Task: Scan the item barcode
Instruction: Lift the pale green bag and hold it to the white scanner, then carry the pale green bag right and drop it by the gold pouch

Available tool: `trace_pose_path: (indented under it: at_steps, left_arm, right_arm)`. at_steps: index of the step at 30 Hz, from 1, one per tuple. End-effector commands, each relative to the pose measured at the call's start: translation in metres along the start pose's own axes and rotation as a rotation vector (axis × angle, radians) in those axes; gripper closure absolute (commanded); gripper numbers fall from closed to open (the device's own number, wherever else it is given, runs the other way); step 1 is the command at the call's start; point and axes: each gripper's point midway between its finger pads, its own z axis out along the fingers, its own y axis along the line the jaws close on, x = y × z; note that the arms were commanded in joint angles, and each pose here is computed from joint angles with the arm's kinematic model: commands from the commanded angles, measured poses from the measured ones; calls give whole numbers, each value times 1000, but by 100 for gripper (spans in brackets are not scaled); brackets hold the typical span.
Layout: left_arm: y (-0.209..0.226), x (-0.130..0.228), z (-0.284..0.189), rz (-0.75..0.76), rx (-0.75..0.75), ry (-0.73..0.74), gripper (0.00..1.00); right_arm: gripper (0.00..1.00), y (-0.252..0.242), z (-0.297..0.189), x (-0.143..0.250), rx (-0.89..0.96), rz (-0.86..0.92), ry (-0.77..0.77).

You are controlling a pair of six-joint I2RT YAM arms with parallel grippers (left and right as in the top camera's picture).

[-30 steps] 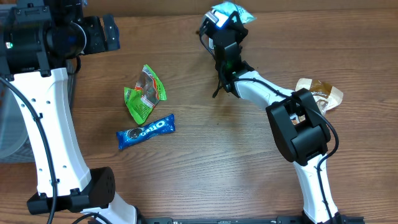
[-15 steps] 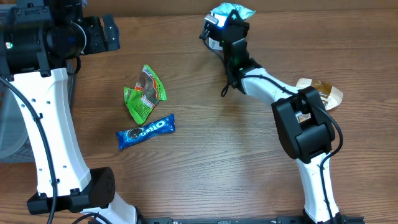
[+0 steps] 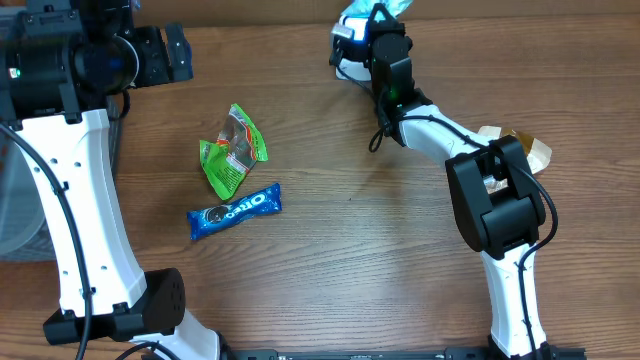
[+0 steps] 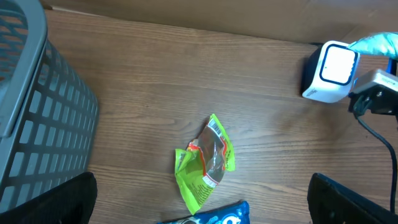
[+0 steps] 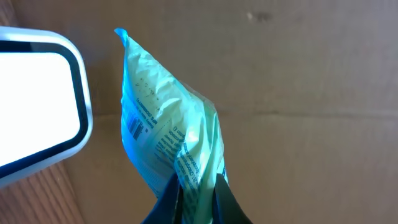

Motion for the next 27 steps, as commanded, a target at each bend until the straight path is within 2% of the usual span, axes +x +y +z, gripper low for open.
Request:
trace_pose_path:
  at_steps: [1, 5, 11, 15, 20, 24, 25, 27]
  left_arm:
    - [0, -1, 3, -10, -3, 4, 0]
    - [0, -1, 3, -10, -3, 4, 0]
    - [0, -1, 3, -10, -3, 4, 0]
    - [0, -1, 3, -10, -3, 4, 0]
    - [0, -1, 3, -10, -3, 4, 0]
    - [0, -1, 3, -10, -3, 4, 0]
    - [0, -1, 3, -10, -3, 4, 0]
    - [0, -1, 3, -10, -3, 4, 0]
  right_arm:
    - [96, -19, 0, -8, 41, -56, -32]
    - [96, -15, -1, -8, 25, -49, -20]
    - [96, -17, -11, -7, 21, 26, 92]
    - [96, -35, -39, -26, -41, 248, 134]
    - [96, -120, -104, -47, -28, 745, 113]
    - [96, -152, -147, -16, -67, 1177, 195]
    - [96, -155, -165, 8, -80, 1346, 274]
    - [96, -150, -184, 30, -133, 1512, 360]
